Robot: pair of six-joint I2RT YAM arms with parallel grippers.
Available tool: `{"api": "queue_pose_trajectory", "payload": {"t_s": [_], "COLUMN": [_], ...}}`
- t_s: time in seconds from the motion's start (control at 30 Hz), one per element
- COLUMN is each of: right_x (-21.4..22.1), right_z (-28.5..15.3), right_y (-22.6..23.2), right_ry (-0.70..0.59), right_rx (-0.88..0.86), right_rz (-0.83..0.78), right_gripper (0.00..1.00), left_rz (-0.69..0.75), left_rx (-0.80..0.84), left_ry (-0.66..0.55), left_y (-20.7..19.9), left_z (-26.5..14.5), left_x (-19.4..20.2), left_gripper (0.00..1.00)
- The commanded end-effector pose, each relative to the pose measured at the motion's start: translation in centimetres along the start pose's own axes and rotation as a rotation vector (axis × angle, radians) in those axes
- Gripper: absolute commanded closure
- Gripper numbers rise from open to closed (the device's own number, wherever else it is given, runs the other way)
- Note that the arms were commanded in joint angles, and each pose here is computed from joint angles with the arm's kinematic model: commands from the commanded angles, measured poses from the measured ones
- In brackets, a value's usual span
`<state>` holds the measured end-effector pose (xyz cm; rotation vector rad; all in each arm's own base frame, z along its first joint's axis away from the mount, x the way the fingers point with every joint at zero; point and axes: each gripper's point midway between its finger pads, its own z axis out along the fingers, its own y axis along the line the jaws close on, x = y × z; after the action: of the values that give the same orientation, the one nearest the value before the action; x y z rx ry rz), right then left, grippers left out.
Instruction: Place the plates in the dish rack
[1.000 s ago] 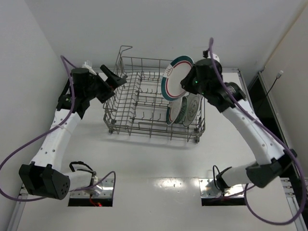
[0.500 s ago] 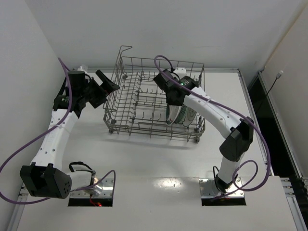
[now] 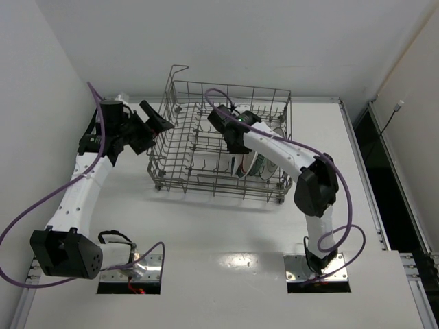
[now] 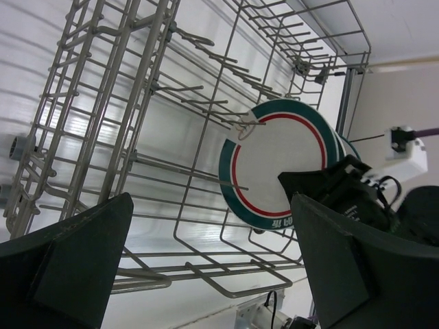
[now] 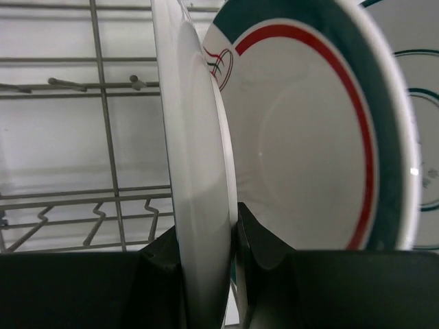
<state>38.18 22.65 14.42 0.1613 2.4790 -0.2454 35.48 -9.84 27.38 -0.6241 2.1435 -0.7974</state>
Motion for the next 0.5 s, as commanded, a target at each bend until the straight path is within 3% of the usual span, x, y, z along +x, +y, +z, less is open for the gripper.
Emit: {"api": "queue_pose_trajectory", "payload": {"t_s": [0.0, 0.07, 0.17, 0.23, 0.27, 0.37, 0.47], "right_x": [-2.4, -2.9, -4.0, -4.8, -5.8, -8.1, -10.7], "right_z": [-1.2, -1.7, -3.1, -4.1, -5.2, -8.0, -12.6], "right_y": [0.6, 0.1, -0.6, -1.6, -2.6, -4.4, -6.2], "right_ry": [-0.055, -0.060, -0.084, -0.100, -0.106, -0.134, -0.214], "right_rx": [-0.042, -0.052, -0.078, -0.083, -0.110, -0.176, -0.270], "right_rz": [0.025, 0.030, 0.061, 0.071, 0.092, 0.130, 0.149], "right_gripper": [0.93, 0.78, 0.70, 0.59, 0.44, 0.14, 0.00], "left_rz": [0.025, 0.023, 0.023, 0.023, 0.029, 0.051, 0.064], "left_rx": [-0.011, -0.017, -0.017, -0.016, -0.032, -0.067, -0.086], "left_ry": [0.001, 0.007, 0.007, 0.006, 0.008, -0.026, -0.053], "left_y": [0.7, 0.9, 0.9, 0.7, 1.1, 1.3, 1.2], "left_z": [0.3, 0.5, 0.5, 0.7, 0.6, 0.5, 0.0], "left_x": [-0.1, 0.0, 0.0, -0.2, -0.2, -1.1, -1.9], "left_gripper": [0.00, 0.00, 0.00, 0.00, 0.00, 0.00, 0.00]}}
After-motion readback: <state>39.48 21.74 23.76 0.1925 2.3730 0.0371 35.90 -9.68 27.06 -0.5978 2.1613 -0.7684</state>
